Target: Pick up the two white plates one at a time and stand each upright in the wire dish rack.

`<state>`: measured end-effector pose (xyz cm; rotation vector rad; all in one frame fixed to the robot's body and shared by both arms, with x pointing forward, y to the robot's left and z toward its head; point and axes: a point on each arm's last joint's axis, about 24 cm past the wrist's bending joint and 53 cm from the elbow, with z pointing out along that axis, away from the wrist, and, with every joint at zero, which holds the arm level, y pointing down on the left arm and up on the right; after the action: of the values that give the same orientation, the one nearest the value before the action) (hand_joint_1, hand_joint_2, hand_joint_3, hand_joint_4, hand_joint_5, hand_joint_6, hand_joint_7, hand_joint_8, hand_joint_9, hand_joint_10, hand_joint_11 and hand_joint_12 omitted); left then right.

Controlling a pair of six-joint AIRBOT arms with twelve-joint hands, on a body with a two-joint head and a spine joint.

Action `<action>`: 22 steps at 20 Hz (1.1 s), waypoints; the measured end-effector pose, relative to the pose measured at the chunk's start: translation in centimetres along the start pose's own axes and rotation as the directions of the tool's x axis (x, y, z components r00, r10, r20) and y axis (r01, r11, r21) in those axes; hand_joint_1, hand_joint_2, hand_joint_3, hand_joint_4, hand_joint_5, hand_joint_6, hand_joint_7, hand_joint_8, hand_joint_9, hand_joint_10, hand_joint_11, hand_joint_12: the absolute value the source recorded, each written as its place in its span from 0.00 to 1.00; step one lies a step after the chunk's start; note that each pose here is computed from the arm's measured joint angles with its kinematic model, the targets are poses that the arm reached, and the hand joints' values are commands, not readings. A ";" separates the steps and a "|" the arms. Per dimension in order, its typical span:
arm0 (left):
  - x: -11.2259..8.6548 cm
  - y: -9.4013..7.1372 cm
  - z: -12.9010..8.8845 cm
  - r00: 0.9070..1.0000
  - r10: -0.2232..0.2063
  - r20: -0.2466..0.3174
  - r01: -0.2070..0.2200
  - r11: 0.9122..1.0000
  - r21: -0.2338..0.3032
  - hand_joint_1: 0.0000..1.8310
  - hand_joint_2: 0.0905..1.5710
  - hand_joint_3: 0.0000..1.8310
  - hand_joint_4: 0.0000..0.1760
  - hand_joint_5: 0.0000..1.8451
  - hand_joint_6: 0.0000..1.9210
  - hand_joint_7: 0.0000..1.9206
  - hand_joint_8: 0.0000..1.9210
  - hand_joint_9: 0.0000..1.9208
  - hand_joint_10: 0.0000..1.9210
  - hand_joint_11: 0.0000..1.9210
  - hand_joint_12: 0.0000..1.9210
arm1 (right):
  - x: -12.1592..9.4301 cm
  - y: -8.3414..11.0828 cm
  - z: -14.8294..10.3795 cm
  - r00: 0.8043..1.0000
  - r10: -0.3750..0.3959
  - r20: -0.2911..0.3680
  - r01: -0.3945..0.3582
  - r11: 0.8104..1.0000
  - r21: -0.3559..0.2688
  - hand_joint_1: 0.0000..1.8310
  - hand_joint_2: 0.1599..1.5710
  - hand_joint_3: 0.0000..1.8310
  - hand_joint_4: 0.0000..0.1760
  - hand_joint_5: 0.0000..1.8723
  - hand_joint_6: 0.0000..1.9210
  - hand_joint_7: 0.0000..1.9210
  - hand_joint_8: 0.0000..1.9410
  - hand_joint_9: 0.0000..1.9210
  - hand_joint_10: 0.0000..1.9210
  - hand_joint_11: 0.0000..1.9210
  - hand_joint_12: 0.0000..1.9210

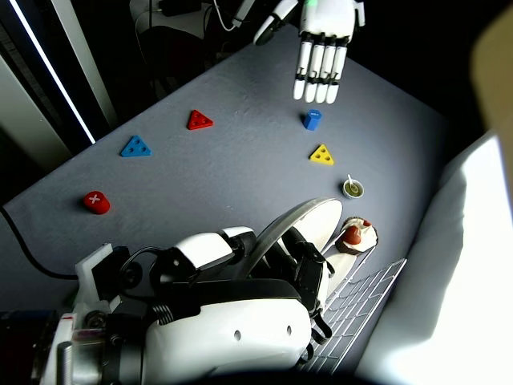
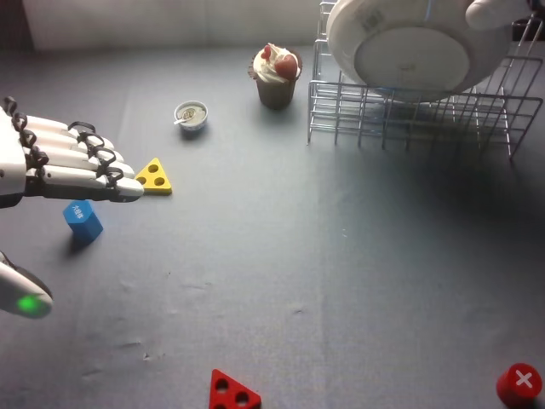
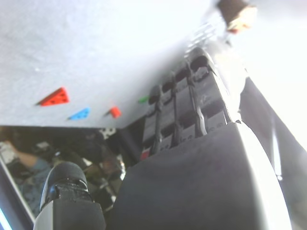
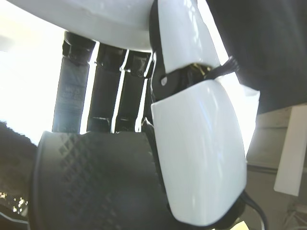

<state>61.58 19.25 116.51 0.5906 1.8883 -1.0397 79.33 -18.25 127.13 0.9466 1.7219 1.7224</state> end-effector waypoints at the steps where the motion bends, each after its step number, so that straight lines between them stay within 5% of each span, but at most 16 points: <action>1: 0.1 0.0 0.0 1.000 0.000 -0.002 0.000 1.000 -0.006 0.00 0.58 0.00 0.00 0.08 0.00 0.10 0.00 0.10 0.00 0.11 0.00 | 0.0 -0.2 0.1 1.000 0.004 0.000 -0.004 1.000 0.003 0.82 0.63 0.00 0.00 0.49 0.51 0.56 0.31 0.62 0.32 0.54 0.67; 3: -0.2 0.0 0.0 1.000 -0.011 0.009 0.011 1.000 -0.004 0.00 0.58 0.00 0.00 0.08 0.00 0.10 0.00 0.10 0.00 0.11 0.00 | 0.0 -0.6 0.2 1.000 0.015 0.001 -0.015 1.000 0.008 0.82 0.63 0.00 0.00 0.48 0.51 0.54 0.35 0.61 0.34 0.54 0.68; 5: -0.4 -0.1 0.0 1.000 -0.020 0.021 0.021 1.000 -0.004 0.00 0.58 0.00 0.00 0.08 0.00 0.10 0.00 0.10 0.00 0.11 0.00 | -0.1 -0.8 0.4 1.000 0.021 0.001 -0.021 1.000 0.010 0.82 0.61 0.00 0.00 0.50 0.48 0.60 0.28 0.68 0.22 0.57 0.63; 7: -0.3 -0.5 0.0 1.000 -0.022 0.019 0.021 1.000 0.005 0.00 0.58 0.00 0.00 0.07 0.00 0.10 0.00 0.10 0.00 0.11 0.00 | -0.4 -1.2 0.5 1.000 0.021 0.006 -0.021 1.000 0.014 0.82 0.62 0.00 0.00 0.50 0.46 0.58 0.30 0.64 0.29 0.55 0.67; 9: -0.3 -0.5 0.0 1.000 -0.023 0.020 0.023 1.000 0.006 0.00 0.58 0.00 0.00 0.08 0.00 0.09 0.00 0.10 0.00 0.11 0.00 | -0.4 -1.5 0.5 1.000 0.029 0.006 -0.029 0.999 0.017 0.82 0.61 0.00 0.00 0.51 0.46 0.62 0.22 0.69 0.20 0.56 0.64; 10: -0.5 -0.5 0.0 0.999 -0.028 0.026 0.028 1.000 0.004 0.00 0.58 0.00 0.00 0.08 0.00 0.10 0.00 0.10 0.00 0.11 0.00 | -0.4 -1.6 0.6 0.999 0.032 0.003 -0.032 0.999 0.017 0.77 0.60 0.00 0.00 0.56 0.41 0.66 0.19 0.67 0.30 0.57 0.37; 11: -0.7 -0.5 0.0 0.999 -0.035 0.034 0.034 0.999 0.004 0.00 0.58 0.00 0.00 0.08 0.00 0.10 0.00 0.10 0.00 0.11 0.00 | -0.6 -1.9 0.6 0.999 0.039 0.005 -0.039 0.999 0.021 0.77 0.60 0.00 0.00 0.56 0.41 0.66 0.19 0.67 0.30 0.57 0.37; 12: -0.7 -0.5 -0.1 0.999 -0.033 0.035 0.033 0.999 0.002 0.00 0.58 0.00 0.00 0.08 0.00 0.10 0.00 0.10 0.00 0.11 0.00 | -0.7 -2.0 0.7 0.999 0.038 0.008 -0.038 0.999 0.023 0.64 0.66 0.00 0.00 0.54 0.47 0.50 0.02 0.56 0.04 0.58 0.22; 13: -0.8 -0.4 -0.3 0.999 -0.031 0.035 0.032 1.000 0.000 0.00 0.58 0.00 0.00 0.08 0.00 0.10 0.00 0.10 0.00 0.12 0.01 | -0.8 -2.5 0.8 1.000 0.021 0.010 -0.021 0.999 0.036 0.65 0.61 0.00 0.00 0.45 0.18 0.47 0.00 0.53 0.01 0.57 0.20; 14: -0.8 -0.4 -0.3 0.999 -0.033 0.035 0.033 0.999 -0.001 0.00 0.58 0.00 0.00 0.07 0.00 0.09 0.00 0.09 0.00 0.11 0.00 | -0.8 -3.0 0.8 1.000 0.016 0.010 -0.016 0.999 0.047 0.64 0.60 0.00 0.00 0.44 0.06 0.47 0.00 0.52 0.00 0.58 0.19; 21: -0.9 -0.5 -0.3 0.998 -0.042 0.043 0.042 0.999 0.001 0.00 0.58 0.00 0.00 0.08 0.00 0.10 0.00 0.10 0.00 0.12 0.01 | -0.4 -3.2 1.0 1.000 0.018 -0.007 -0.018 0.999 0.045 0.57 0.59 0.00 0.00 0.52 0.01 0.47 0.00 0.48 0.00 0.50 0.13; 22: -1.0 -0.5 -0.3 0.998 -0.044 0.046 0.044 0.999 0.001 0.00 0.58 0.00 0.00 0.07 0.00 0.09 0.00 0.09 0.00 0.11 0.00 | -0.4 -3.1 1.0 1.000 0.018 -0.007 -0.017 0.999 0.044 0.54 0.58 0.00 0.00 0.43 0.00 0.39 0.00 0.41 0.00 0.43 0.10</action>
<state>61.56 19.19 117.65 0.5232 1.8684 -1.0730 79.98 -17.82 123.92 0.9785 1.7683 1.7073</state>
